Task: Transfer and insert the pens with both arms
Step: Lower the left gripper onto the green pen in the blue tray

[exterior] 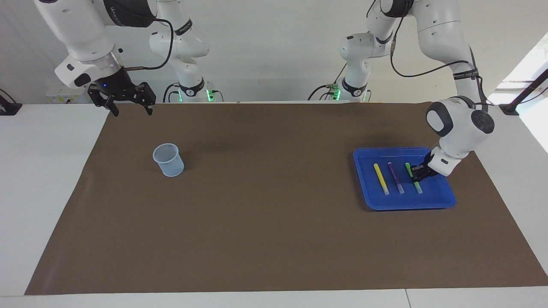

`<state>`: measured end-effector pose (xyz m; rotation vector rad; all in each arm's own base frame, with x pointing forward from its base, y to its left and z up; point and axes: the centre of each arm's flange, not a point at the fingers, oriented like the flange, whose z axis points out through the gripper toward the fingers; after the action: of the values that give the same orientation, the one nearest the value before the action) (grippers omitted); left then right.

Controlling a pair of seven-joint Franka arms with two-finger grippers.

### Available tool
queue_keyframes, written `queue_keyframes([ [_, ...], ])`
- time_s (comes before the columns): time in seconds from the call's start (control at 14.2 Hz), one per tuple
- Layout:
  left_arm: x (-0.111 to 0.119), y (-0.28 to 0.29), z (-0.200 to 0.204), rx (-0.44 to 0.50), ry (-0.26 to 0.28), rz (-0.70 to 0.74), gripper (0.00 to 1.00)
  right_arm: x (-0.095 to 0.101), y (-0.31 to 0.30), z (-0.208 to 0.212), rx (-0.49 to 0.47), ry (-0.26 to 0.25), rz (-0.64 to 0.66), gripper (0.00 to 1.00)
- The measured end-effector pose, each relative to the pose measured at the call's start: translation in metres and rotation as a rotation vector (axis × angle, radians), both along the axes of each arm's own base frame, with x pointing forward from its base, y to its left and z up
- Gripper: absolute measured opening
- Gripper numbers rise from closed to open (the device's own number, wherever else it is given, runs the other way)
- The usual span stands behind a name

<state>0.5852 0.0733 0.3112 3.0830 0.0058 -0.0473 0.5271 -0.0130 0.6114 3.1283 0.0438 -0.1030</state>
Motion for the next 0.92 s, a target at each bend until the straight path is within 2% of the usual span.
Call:
queue_keyframes([
  [0.28,0.002,0.0,0.003,0.0,-0.001,0.0,0.12,-0.002,-0.021,-0.001,0.001,0.009,-0.04,1.0],
  [0.42,0.004,0.0,0.008,-0.003,0.005,-0.001,0.01,-0.002,-0.019,-0.001,0.001,0.01,-0.037,1.0],
  [0.49,0.005,0.0,0.01,-0.006,0.009,0.001,0.01,-0.002,-0.016,-0.001,0.01,0.01,-0.033,1.0],
  [0.78,0.008,-0.001,0.011,-0.016,0.016,0.006,0.01,-0.002,-0.005,-0.006,0.165,0.018,-0.055,1.0],
  [0.85,0.008,-0.001,0.009,-0.016,0.018,0.005,0.07,-0.003,-0.006,-0.008,0.179,0.023,-0.061,1.0],
  [0.92,0.008,-0.002,0.007,-0.016,0.021,0.005,0.19,-0.005,-0.005,-0.01,0.187,0.039,-0.061,1.0],
])
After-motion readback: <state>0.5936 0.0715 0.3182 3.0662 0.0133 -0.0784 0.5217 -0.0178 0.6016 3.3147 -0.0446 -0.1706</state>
